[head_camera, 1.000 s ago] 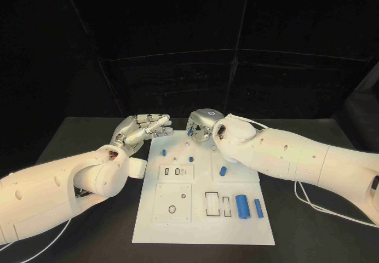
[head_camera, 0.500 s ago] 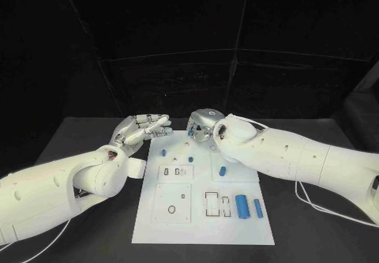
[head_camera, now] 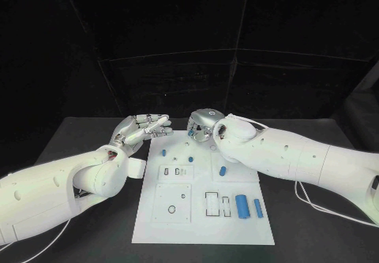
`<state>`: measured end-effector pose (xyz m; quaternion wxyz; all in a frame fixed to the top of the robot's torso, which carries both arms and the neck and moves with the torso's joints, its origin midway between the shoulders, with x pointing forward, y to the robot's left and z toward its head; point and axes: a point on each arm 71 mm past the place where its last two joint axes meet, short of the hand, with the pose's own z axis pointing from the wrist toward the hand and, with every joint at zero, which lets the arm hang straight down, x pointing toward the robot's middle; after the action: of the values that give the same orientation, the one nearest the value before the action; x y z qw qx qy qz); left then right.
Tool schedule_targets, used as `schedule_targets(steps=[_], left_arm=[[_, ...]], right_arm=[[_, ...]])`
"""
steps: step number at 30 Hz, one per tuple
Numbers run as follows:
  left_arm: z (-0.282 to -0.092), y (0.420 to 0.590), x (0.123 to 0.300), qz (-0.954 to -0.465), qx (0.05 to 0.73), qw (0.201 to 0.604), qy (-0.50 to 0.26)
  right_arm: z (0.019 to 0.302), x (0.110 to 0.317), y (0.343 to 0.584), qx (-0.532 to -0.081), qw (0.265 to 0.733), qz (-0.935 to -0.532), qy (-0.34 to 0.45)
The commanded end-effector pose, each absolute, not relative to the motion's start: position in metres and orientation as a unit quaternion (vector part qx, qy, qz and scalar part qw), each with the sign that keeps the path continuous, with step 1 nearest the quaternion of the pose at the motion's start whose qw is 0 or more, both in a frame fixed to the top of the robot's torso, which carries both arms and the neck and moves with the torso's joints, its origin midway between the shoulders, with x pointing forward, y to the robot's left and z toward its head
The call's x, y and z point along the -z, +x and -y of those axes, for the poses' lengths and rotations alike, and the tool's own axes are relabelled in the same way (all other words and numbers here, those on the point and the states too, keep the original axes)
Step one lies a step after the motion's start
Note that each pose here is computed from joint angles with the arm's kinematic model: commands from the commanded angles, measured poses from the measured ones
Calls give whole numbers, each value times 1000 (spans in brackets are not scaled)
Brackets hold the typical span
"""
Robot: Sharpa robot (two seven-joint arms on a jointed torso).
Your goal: Assemble the parts on the task board
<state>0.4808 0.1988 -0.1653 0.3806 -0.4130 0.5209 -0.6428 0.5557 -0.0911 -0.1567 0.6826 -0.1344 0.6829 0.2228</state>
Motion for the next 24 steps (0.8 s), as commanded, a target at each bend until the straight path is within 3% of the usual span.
schedule_targets(steps=[1, 24], left_arm=[[-197, 481, 163, -519, 649, 377, -409], [-197, 481, 164, -520, 648, 377, -409]], right_arm=[[90, 155, 556, -220, 684, -682, -136], [88, 155, 557, -222, 686, -680, -136]])
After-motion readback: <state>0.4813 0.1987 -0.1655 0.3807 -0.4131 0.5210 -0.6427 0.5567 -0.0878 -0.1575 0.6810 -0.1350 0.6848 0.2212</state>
